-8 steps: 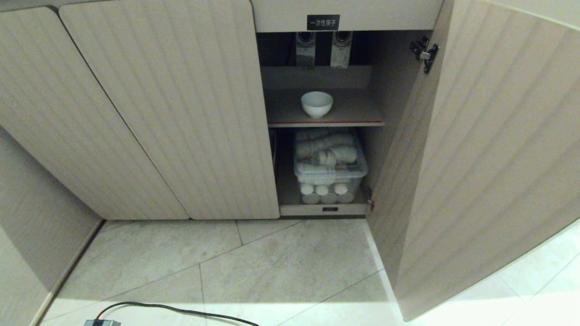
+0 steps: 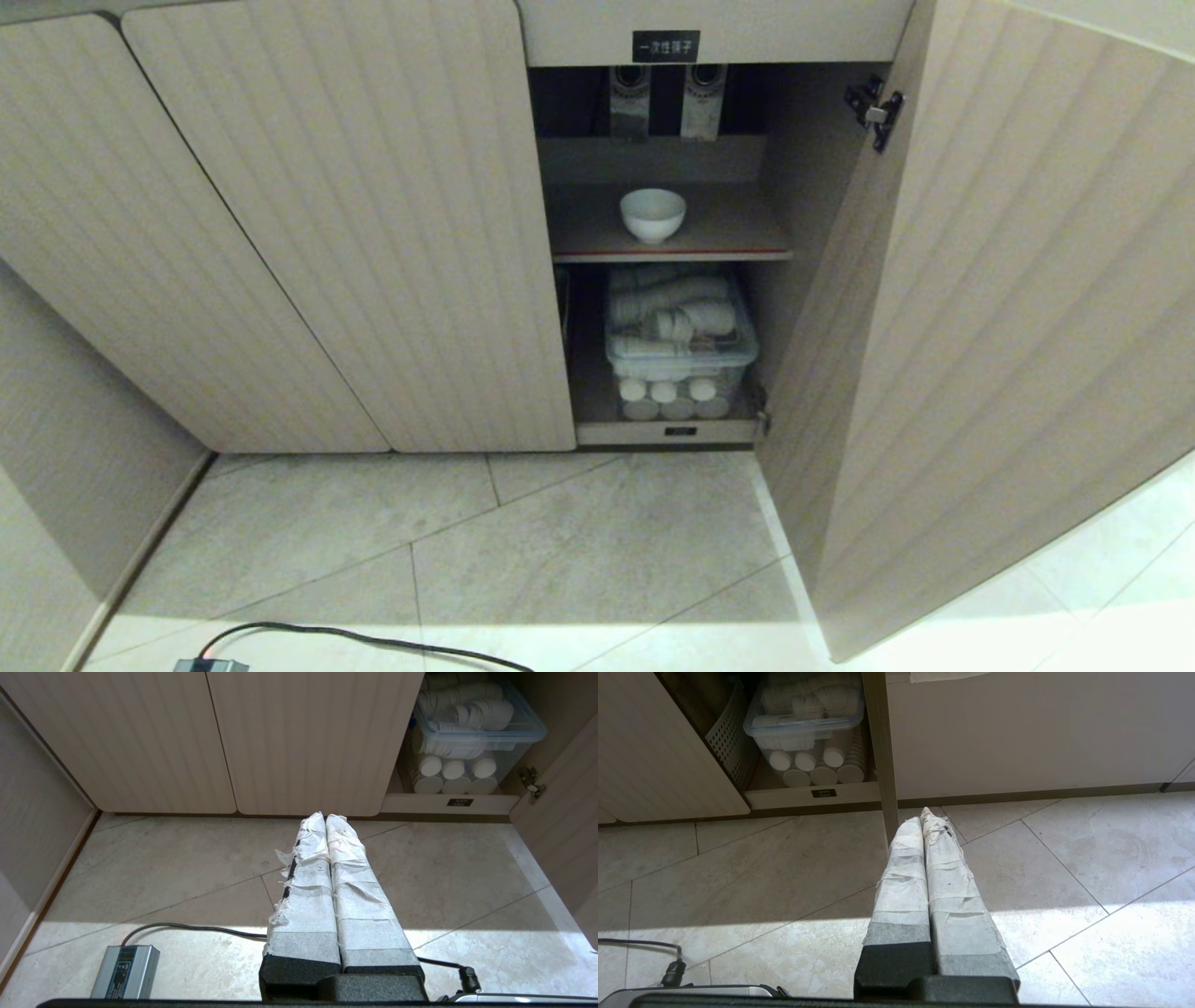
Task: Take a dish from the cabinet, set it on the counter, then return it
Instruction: Take the bowl from the cabinet
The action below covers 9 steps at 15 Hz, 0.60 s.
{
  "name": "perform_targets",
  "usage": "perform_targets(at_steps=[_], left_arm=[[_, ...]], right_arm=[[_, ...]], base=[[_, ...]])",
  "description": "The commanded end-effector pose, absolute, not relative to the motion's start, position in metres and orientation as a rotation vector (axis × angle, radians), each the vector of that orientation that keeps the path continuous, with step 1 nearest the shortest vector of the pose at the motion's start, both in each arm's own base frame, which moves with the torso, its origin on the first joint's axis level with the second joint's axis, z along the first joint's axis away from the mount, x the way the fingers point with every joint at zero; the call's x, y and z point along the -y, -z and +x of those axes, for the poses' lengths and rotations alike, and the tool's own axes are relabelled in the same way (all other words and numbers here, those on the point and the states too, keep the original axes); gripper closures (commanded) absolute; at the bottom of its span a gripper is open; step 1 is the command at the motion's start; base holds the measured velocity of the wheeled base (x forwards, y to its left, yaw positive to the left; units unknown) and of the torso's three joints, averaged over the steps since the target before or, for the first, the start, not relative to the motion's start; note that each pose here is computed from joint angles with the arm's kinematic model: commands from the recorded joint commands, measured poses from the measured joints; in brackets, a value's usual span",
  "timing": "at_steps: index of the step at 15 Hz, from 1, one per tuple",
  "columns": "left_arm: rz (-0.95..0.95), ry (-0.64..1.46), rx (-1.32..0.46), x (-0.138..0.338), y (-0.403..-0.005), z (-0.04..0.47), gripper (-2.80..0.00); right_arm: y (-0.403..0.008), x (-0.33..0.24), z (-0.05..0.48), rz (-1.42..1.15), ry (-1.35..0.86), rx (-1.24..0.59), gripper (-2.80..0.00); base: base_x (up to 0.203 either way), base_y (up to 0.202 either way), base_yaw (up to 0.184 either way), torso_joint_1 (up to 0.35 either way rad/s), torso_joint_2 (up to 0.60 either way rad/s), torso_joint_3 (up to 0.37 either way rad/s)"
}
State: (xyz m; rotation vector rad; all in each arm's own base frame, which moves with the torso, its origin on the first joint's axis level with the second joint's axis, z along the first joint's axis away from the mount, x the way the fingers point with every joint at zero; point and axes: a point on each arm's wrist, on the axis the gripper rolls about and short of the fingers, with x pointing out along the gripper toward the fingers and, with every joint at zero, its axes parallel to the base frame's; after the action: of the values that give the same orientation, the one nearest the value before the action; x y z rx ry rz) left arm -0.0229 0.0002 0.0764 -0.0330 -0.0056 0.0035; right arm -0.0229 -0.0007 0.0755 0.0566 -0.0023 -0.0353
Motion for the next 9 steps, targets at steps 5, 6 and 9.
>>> perform_targets(at_steps=[5, 6, 9], left_arm=[[-0.032, -0.005, 0.006, -0.0002, -0.0764, -0.0229, 0.0], [-0.032, -0.005, 0.006, -0.0002, -0.0764, -0.0229, 0.0], [-0.029, -0.005, 0.006, -0.0002, -0.0764, -0.0229, 0.0]], right_arm=[[-0.0755, 0.0007, -0.0228, 0.057, 0.035, 0.001, 0.0], [-0.0755, 0.0007, -0.0228, 0.057, 0.035, 0.001, 0.0], [-0.0755, 0.0007, -0.0228, 0.057, 0.035, 0.001, 0.0]], base=[[0.0, 0.0, 0.0, 0.0, 0.0, 0.0], [0.0, 0.0, 0.0, 0.0, 0.0, 0.0], [0.0, 0.0, 0.0, 0.0, 0.0, 0.0]])
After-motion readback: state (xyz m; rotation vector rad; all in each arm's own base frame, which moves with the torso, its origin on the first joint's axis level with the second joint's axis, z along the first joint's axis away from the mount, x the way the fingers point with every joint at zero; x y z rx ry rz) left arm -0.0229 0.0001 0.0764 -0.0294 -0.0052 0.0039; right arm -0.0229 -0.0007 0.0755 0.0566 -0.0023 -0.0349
